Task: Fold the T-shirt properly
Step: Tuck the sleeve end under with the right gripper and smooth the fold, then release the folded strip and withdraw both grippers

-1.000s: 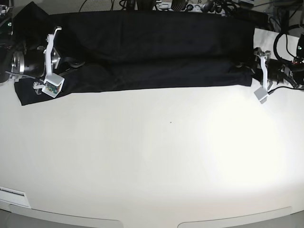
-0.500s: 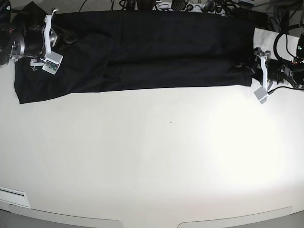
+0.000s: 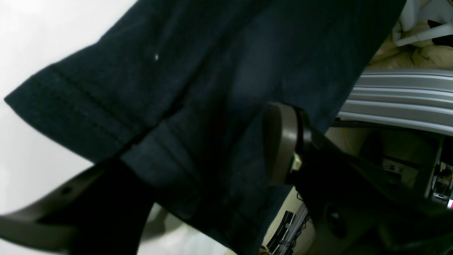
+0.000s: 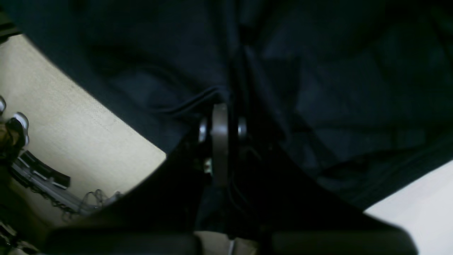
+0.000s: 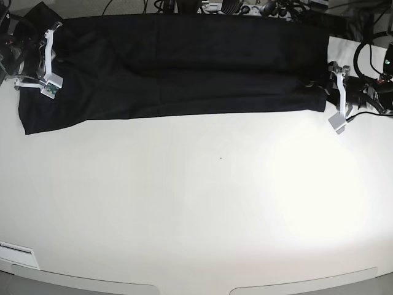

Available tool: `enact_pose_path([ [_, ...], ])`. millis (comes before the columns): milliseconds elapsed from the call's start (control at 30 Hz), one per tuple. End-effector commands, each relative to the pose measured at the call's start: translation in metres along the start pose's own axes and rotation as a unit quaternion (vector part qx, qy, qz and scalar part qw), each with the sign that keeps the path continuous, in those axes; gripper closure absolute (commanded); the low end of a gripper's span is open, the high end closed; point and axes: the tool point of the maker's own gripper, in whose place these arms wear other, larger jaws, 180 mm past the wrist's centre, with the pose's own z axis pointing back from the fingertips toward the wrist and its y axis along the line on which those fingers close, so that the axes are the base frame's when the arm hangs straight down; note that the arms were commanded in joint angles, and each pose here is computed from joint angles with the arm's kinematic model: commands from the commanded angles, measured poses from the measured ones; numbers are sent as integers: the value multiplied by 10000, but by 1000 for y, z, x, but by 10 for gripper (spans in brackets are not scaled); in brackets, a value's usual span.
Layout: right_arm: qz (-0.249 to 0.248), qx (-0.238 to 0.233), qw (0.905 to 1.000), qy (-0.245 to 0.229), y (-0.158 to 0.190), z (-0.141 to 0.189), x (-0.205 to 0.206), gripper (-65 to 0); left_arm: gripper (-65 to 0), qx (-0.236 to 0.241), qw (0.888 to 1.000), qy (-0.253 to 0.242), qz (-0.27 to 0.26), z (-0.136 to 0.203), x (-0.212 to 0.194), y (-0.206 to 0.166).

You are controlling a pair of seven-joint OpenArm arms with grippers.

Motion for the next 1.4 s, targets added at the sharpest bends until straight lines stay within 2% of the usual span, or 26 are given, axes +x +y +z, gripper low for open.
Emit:
enact_pose_path([
  [0,69,-99,9999,4,-6,6,1,0,-356,182,9996,208,-78,6,-6,6],
  [67,69,-87,9999,-1,-5,6,1,0,-356,180,9996,205,-78,6,-6,6],
  [200,71,-63,10000,-21,-4,7,2,-243,-356,182,9996,206,-78,6,-6,6],
  [267,71,33,9999,-102,-1,7,5,-317,-356,182,9996,208,-78,6,-6,6],
  [300,65,217,9994,-243,5,9,10,-322,-356,182,9996,208,-78,6,-6,6],
  [400,156,920,9925,-790,29,23,33,-322,-356,182,9996,208,-78,6,-6,6],
  [533,755,1174,9855,-961,48,50,50,-321,-356,199,9995,209,-86,8,-5,7],
  [600,1087,1003,9842,-975,51,61,57,-312,-356,207,9995,220,-85,8,-6,7],
  [667,1195,814,9823,-1195,51,69,66,-288,-356,210,9995,230,-86,9,-6,7],
  [700,1154,736,9816,-1333,50,71,70,-237,-356,208,9995,229,-86,8,-6,7],
  [767,976,633,9796,-1638,47,73,77,-64,-356,210,9995,230,-86,9,-6,7],
  [800,874,611,9780,-1794,47,73,81,0,-356,211,9995,226,-88,9,-6,7],
  [833,755,413,9772,-1943,41,72,84,0,-356,218,9995,212,-91,9,-5,8],
  [900,490,-8,9688,-2429,27,71,97,0,-356,255,9995,148,-127,12,0,9],
  [967,218,-337,9622,-2694,12,65,101,0,-356,309,9993,54,-194,16,9,11],
  [1100,-479,-809,9534,-2866,-24,44,88,0,-356,434,9984,-112,-332,25,27,14],
  [1133,-622,-876,9536,-2811,-31,36,82,0,-356,461,9982,-142,-364,27,31,15],
  [1267,-1115,-582,9582,-2568,-31,4,63,0,-356,525,9970,-291,-494,33,46,15],
  [1367,-1189,-371,9599,-2512,-24,-18,61,0,-356,565,9953,-504,-597,38,61,15],
])
